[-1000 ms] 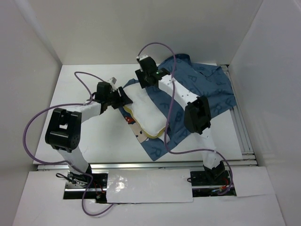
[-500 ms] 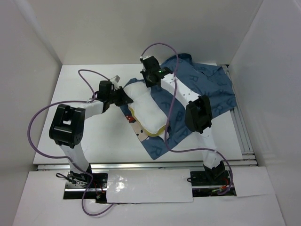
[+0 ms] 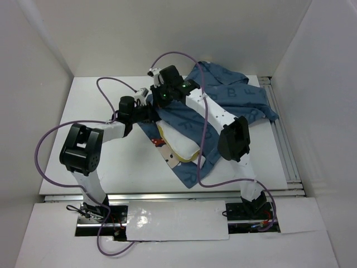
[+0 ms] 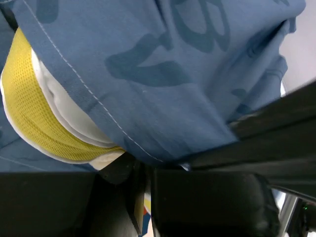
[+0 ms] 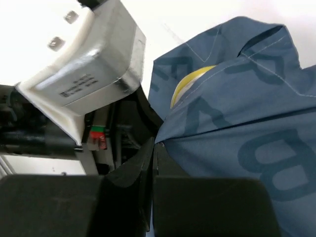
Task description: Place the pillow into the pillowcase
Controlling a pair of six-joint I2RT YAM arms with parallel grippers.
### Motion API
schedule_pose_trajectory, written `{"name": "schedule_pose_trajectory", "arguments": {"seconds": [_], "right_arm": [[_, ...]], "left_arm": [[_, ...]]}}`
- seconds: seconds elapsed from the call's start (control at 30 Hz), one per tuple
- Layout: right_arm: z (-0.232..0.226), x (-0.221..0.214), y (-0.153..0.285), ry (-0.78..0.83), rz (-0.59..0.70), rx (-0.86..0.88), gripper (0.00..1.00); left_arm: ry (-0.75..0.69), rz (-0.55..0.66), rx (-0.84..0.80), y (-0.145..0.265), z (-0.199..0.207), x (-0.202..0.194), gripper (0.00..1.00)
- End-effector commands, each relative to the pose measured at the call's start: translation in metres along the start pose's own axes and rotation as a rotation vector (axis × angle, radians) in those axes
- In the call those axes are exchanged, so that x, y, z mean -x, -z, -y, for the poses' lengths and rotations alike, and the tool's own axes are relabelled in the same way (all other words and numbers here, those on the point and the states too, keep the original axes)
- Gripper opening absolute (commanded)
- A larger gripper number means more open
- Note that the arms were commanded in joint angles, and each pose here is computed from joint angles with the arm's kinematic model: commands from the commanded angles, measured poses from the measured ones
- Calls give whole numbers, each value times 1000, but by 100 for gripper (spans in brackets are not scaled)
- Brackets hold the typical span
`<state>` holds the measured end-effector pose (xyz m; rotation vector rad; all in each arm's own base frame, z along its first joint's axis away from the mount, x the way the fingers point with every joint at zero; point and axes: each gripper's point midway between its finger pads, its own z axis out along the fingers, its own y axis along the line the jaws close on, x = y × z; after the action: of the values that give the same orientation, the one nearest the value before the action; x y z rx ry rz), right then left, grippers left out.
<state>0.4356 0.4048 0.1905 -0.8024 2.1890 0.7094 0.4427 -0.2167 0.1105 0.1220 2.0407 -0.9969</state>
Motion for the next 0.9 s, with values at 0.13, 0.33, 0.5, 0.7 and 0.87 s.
{"name": "schedule_pose_trajectory", "arguments": {"seconds": [0.13,0.33,0.5,0.7,0.87], "right_arm": [[-88,27,63,-49,94,271,0],[-41,14,45,-151,77,84,0],[-14,1,35,-165,32,-33,22],[8,25,62,-158,110,-147,77],[23,22,102,-189,182,-239,100]], "left_arm": [[-233,241,-86,33,40,71,0],[-191,209,-44,29,28,61,0],[-65,87,37,18,1,20,23],[-28,70,146,42,-5,10,50],[-4,-2,222,65,0,-4,55]]}}
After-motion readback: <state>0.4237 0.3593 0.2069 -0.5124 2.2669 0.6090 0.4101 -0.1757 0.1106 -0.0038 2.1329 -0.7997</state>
